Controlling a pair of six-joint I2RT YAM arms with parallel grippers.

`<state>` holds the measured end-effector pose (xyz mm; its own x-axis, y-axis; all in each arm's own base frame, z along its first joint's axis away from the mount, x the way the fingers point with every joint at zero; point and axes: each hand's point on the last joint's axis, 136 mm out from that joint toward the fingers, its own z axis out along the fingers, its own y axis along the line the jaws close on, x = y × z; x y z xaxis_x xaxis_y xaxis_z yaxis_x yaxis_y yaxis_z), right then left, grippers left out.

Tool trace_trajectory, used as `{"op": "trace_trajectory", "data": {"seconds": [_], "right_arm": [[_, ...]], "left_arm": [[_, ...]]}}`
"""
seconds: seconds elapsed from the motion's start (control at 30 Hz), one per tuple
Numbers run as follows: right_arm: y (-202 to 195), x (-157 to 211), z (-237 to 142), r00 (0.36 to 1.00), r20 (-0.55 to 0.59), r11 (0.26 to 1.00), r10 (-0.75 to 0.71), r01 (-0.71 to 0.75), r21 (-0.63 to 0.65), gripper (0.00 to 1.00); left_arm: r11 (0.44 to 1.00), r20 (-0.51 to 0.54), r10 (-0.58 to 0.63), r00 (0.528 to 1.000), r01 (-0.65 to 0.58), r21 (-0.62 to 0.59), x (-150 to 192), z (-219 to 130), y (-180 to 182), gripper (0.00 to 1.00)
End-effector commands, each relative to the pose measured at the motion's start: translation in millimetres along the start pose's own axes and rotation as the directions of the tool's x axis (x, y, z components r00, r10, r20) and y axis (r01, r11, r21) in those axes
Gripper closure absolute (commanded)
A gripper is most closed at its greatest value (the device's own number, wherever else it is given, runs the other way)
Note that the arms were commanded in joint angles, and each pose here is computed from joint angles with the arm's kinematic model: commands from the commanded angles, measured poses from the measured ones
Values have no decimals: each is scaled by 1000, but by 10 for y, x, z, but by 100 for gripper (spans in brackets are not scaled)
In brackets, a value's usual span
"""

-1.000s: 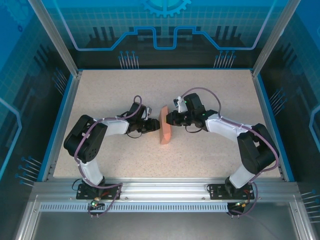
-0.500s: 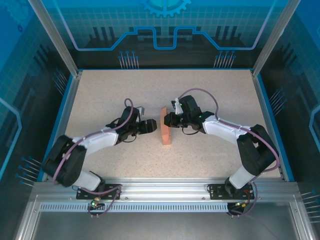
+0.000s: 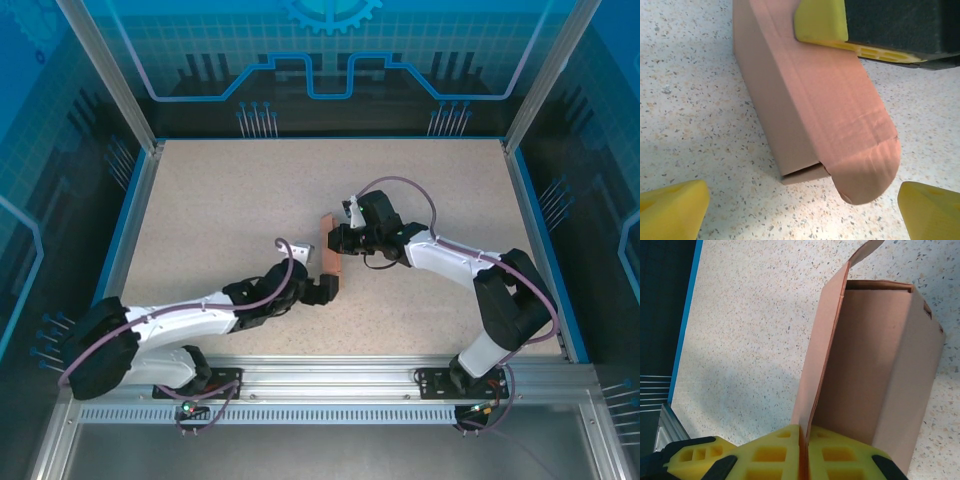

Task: Fold the paper box

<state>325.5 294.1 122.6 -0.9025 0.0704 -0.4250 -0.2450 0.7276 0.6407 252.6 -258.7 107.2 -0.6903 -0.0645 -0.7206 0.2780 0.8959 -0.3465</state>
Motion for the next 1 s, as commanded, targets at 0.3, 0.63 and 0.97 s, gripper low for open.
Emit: {"op": "trace_trajectory", "data": {"seconds": [0.3, 0.63, 0.97], "right_arm": [[-273, 180, 63, 998, -57, 994, 40, -34, 105, 89], [-282, 157, 41, 998, -43, 994, 45, -41, 106, 89], [-186, 12, -59, 999, 1, 996, 53, -53, 72, 79]], "left_arm": [[961, 161, 205, 966, -166, -223, -222, 337, -153, 6], [951, 190, 242, 952, -193, -240, -224, 386, -132, 34], [938, 218, 303, 928, -251, -238, -222, 303, -69, 53]]}}
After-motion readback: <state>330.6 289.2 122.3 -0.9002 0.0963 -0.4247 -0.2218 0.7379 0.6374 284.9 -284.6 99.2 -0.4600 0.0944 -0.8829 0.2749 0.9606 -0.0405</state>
